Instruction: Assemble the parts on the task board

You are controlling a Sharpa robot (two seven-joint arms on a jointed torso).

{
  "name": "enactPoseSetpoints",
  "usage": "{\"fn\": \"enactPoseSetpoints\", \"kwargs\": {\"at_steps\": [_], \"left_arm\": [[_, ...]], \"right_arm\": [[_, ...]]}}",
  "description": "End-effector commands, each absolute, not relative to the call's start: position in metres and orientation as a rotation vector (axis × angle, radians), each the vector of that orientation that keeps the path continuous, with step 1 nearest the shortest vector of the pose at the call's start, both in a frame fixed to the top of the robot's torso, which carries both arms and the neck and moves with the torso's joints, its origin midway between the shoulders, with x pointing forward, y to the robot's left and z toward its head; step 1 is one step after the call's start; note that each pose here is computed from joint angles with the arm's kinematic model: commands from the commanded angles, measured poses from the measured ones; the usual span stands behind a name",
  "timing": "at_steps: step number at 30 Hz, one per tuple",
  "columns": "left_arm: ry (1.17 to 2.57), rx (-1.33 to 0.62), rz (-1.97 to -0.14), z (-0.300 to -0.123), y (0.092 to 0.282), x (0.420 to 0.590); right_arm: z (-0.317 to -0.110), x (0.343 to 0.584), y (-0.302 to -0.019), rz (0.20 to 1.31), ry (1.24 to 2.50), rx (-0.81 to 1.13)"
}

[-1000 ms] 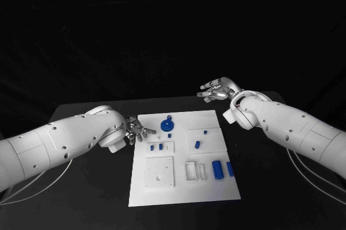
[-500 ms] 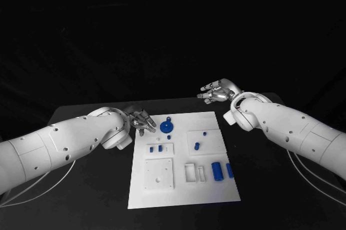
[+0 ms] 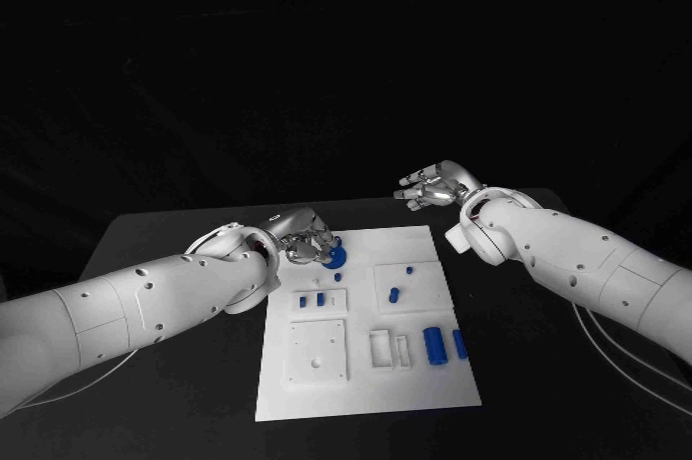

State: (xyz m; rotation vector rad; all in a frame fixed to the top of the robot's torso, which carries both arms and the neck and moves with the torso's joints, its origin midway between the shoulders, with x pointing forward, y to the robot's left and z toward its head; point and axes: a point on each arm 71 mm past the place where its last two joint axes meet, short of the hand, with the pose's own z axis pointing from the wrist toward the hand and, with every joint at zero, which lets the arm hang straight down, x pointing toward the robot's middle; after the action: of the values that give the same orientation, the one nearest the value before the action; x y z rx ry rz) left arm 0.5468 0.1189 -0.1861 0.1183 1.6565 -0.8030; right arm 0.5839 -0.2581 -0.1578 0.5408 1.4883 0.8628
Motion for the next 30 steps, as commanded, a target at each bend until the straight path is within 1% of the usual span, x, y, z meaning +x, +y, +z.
{"fn": "enactPoseSetpoints", "kwargs": {"at_steps": [1, 11, 17, 30], "left_arm": [[1.569, 0.296, -0.794, -0.184, 0.110, 0.544], [1.591, 0.397, -0.724, -0.197, 0.099, 0.545], [1.611, 0.427, -0.688, -0.204, 0.097, 0.546], [1.623, 0.482, -0.670, -0.214, 0.093, 0.547]], "right_arm": [[-0.157, 0.583, -0.254, 0.891, 1.491, 0.532], [-0.156, 0.583, -0.251, 0.900, 1.490, 0.527], [-0.155, 0.582, -0.250, 0.904, 1.489, 0.525], [-0.154, 0.581, -0.247, 0.912, 1.489, 0.520]]}}
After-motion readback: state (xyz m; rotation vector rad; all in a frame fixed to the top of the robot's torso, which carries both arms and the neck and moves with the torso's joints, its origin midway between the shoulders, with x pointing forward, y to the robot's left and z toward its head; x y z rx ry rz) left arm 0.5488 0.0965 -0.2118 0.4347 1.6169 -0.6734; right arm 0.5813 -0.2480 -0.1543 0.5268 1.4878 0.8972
